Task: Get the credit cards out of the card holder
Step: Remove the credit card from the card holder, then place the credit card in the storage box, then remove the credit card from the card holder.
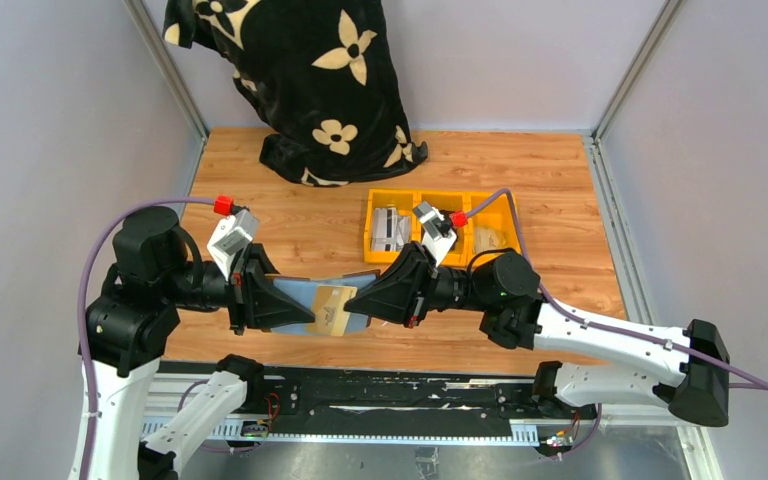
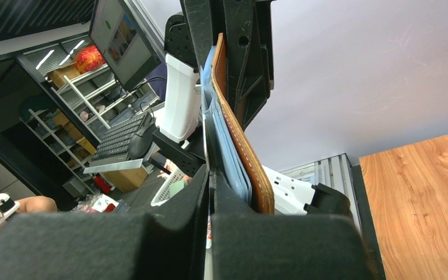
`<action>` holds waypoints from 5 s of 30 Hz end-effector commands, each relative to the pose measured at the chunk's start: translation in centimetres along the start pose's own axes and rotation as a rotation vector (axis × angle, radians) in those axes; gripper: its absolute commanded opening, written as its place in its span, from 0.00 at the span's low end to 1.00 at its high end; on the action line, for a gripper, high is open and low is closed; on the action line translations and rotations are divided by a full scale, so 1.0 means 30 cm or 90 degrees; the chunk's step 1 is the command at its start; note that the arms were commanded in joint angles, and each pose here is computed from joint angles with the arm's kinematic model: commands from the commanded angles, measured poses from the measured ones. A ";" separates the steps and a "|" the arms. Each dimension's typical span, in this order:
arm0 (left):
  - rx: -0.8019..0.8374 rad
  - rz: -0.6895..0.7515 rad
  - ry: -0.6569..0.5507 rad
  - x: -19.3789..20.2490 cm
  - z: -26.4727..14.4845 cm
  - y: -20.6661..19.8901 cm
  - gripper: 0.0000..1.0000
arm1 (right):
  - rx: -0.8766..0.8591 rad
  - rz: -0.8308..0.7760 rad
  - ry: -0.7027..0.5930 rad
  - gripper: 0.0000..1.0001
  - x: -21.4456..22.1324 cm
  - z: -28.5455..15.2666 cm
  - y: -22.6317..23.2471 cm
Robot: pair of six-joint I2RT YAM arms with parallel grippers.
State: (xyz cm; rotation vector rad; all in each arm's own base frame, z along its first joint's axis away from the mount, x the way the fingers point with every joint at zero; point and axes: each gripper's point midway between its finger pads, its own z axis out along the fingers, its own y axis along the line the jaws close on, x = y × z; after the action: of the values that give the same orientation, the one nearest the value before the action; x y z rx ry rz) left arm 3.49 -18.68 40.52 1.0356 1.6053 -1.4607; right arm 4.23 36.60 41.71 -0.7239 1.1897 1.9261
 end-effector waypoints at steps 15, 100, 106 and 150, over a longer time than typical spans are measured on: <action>-0.039 0.009 -0.013 -0.016 -0.005 0.014 0.00 | -0.018 -0.006 0.007 0.19 -0.030 0.070 -0.006; -0.234 0.154 0.111 0.145 -0.080 0.242 0.00 | 0.952 0.241 0.264 0.00 -0.114 -1.310 -1.165; -0.198 0.168 0.097 0.125 -0.068 0.201 0.00 | 0.984 0.257 0.264 0.07 -0.066 -1.351 -1.170; -0.162 0.834 0.109 0.153 -0.134 0.078 0.00 | 0.133 -0.482 0.227 0.63 0.141 0.052 -0.081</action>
State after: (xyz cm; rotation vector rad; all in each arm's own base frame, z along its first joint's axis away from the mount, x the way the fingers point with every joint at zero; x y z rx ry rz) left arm 3.50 -14.27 35.73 1.5658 0.8653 -0.3640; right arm 1.81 39.78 35.05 -1.3477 1.1490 1.1996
